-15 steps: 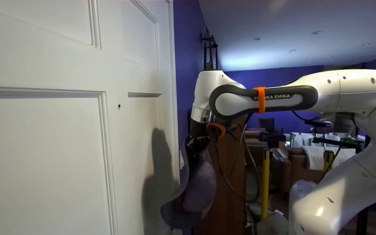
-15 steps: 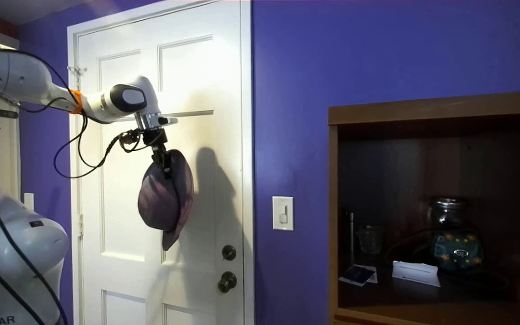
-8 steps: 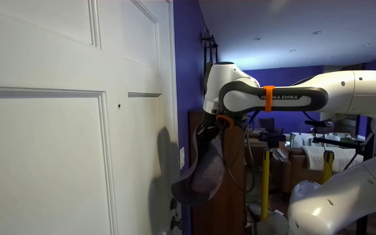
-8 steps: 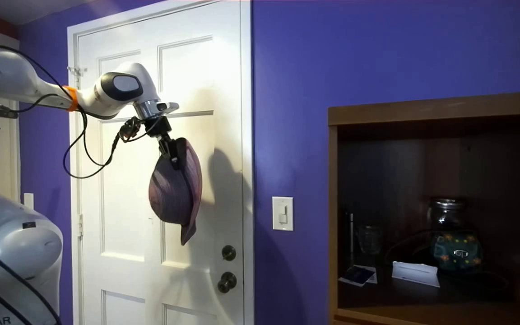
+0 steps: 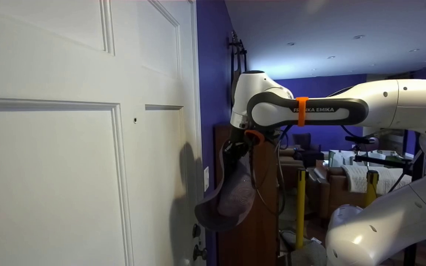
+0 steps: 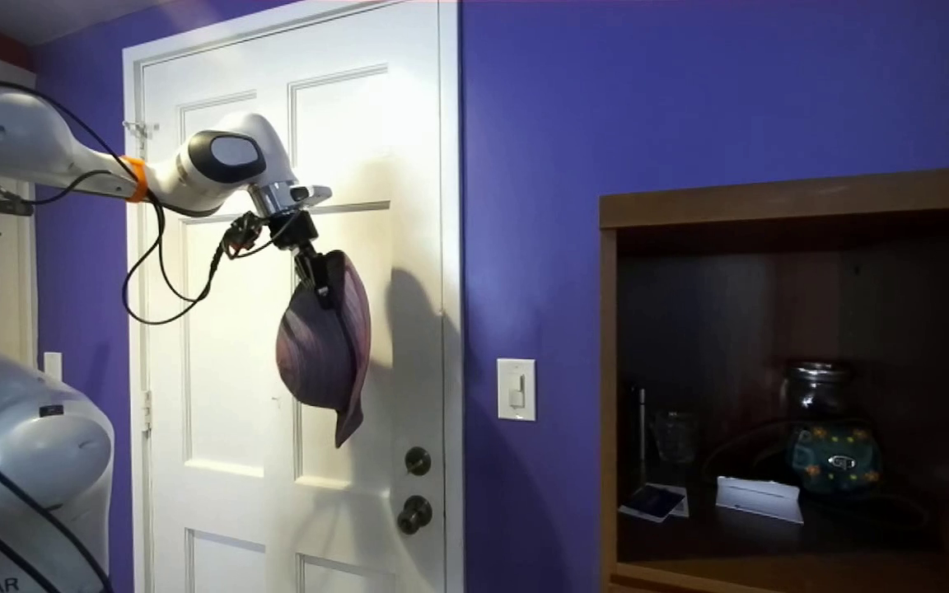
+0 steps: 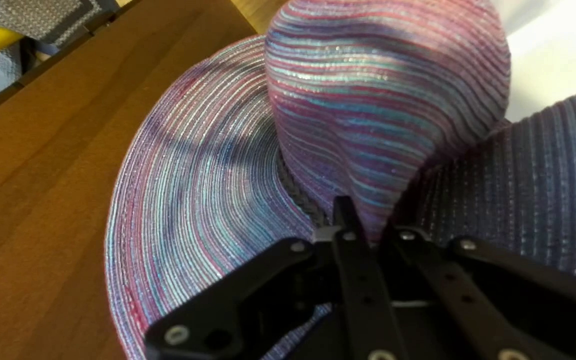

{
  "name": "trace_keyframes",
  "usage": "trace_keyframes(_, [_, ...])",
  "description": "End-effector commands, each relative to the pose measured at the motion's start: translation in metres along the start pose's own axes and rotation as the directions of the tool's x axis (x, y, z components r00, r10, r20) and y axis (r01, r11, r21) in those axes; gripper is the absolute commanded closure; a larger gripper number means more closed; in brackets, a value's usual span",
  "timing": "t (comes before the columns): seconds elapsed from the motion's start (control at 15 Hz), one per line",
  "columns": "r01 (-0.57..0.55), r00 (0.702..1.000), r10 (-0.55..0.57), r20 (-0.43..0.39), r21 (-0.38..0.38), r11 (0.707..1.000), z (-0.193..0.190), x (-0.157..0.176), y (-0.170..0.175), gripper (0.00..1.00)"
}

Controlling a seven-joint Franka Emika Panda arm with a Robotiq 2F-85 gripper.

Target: Move the hat from the hook on the door to the top of the shelf

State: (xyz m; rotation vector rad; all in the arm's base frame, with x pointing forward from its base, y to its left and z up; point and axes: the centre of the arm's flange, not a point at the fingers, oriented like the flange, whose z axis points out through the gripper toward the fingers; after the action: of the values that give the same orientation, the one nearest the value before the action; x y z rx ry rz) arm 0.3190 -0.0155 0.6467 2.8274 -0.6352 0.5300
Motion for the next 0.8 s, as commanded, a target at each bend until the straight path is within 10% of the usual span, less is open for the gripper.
trace_keyframes(0.0, [-0.091, 0.995, 0.09, -0.052, -0.033, 0.995, -0.021, 0.022, 0.051, 0.98])
trace_keyframes(0.73, [-0.31, 0.926, 0.3, -0.228, -0.004, 0.951, -0.064, 0.056, 0.174, 0.93])
